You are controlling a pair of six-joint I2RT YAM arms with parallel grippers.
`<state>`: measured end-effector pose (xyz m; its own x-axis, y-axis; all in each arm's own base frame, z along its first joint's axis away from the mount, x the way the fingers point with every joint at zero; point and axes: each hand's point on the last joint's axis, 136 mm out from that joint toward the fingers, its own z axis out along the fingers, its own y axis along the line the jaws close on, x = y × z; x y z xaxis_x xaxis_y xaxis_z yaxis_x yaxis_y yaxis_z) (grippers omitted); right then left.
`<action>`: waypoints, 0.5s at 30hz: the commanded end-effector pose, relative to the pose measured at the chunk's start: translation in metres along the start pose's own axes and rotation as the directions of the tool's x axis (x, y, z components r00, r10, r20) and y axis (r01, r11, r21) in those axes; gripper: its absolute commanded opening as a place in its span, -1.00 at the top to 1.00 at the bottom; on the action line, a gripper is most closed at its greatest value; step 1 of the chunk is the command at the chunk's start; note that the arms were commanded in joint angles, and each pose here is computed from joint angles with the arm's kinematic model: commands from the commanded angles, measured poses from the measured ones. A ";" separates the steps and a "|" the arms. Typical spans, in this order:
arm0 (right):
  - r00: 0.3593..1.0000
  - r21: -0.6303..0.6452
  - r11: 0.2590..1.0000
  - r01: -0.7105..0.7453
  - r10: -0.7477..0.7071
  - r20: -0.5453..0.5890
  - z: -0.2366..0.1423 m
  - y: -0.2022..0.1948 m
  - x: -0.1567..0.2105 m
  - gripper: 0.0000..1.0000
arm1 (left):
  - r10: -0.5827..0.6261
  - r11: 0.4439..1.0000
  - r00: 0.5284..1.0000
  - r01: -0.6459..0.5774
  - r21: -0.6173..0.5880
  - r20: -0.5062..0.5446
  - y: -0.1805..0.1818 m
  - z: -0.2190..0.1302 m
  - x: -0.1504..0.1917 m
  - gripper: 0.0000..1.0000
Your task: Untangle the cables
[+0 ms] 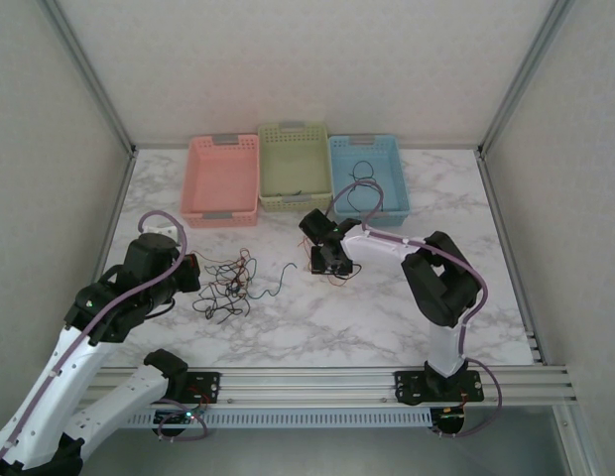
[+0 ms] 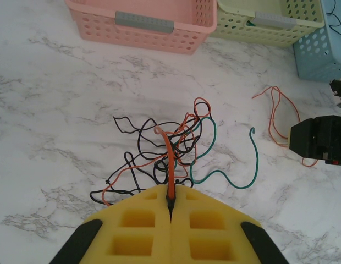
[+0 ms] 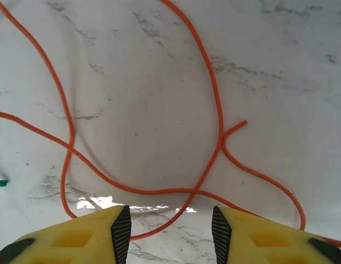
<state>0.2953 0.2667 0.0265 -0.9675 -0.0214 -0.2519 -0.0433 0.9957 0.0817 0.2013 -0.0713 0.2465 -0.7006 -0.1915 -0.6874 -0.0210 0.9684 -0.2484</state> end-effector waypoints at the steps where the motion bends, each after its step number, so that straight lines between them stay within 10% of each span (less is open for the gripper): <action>1: 0.998 0.026 0.999 -0.048 0.049 -0.028 0.006 -0.002 0.001 0.07 | 0.015 1.000 1.000 -0.015 0.014 0.000 -0.001 0.000 0.002 1.00; 15: 0.989 -0.039 0.998 -0.055 0.049 -0.136 0.025 0.014 0.021 0.21 | 0.013 1.000 1.000 -0.013 0.013 0.001 -0.001 0.000 0.002 1.00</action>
<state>0.2931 0.2680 0.0166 -0.9798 0.0206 -0.1988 0.0023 0.9958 0.0919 0.2011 -0.0712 0.2468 -0.6999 -0.1918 -0.6880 -0.0207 0.9683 -0.2489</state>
